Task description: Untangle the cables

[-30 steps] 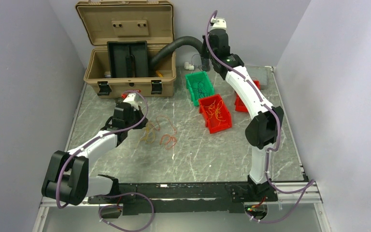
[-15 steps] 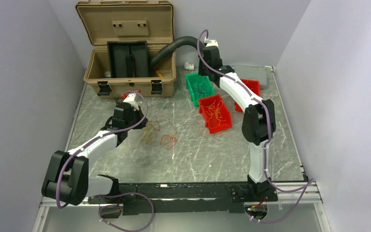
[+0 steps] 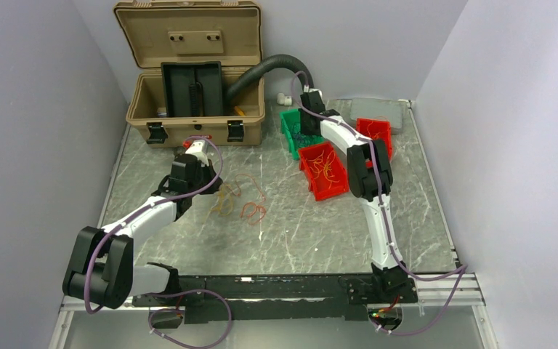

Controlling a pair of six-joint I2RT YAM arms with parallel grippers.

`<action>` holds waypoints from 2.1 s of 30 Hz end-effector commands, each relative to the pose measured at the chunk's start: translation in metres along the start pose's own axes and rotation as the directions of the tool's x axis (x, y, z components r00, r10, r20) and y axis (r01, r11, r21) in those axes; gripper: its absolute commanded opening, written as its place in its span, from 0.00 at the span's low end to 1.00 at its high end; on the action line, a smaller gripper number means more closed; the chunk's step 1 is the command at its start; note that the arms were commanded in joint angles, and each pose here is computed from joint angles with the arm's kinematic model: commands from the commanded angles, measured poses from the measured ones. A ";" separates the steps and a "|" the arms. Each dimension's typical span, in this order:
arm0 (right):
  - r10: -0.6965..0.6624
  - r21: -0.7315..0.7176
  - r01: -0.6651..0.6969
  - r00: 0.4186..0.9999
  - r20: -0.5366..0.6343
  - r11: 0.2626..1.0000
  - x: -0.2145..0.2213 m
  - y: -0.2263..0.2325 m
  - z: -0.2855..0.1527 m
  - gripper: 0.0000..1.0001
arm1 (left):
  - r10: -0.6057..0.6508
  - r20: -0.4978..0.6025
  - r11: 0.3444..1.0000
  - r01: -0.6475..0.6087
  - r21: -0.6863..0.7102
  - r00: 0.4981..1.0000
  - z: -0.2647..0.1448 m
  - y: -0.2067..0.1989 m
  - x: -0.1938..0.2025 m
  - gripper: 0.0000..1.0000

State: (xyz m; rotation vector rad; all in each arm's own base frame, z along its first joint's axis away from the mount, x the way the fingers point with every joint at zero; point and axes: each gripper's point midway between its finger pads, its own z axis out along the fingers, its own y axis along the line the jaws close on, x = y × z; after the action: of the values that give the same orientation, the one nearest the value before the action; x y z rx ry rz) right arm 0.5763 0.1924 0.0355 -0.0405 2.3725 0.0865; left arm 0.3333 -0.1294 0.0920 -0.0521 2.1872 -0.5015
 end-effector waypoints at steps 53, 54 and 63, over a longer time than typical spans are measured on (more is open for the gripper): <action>-0.260 -0.609 0.313 0.949 0.176 0.729 0.133 0.210 -0.221 1.00 | 0.031 0.062 0.999 -0.030 -0.016 0.998 -0.009 -0.001 -0.016 0.00; -0.284 -0.622 0.331 0.942 0.177 0.710 0.139 0.210 -0.220 1.00 | 0.030 0.059 0.999 -0.029 -0.022 0.998 -0.009 -0.001 -0.016 0.00; -0.446 -0.672 0.436 0.878 0.172 0.599 0.194 0.205 -0.228 1.00 | 0.027 0.054 0.999 -0.026 -0.021 0.998 -0.008 -0.001 -0.015 0.00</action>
State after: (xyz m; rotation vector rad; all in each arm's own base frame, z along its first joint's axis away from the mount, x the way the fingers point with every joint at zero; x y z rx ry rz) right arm 0.2838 0.3695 0.0668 -0.8803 2.2165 0.7056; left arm 0.3256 -0.1218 0.0924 -0.0438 2.1759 -0.4574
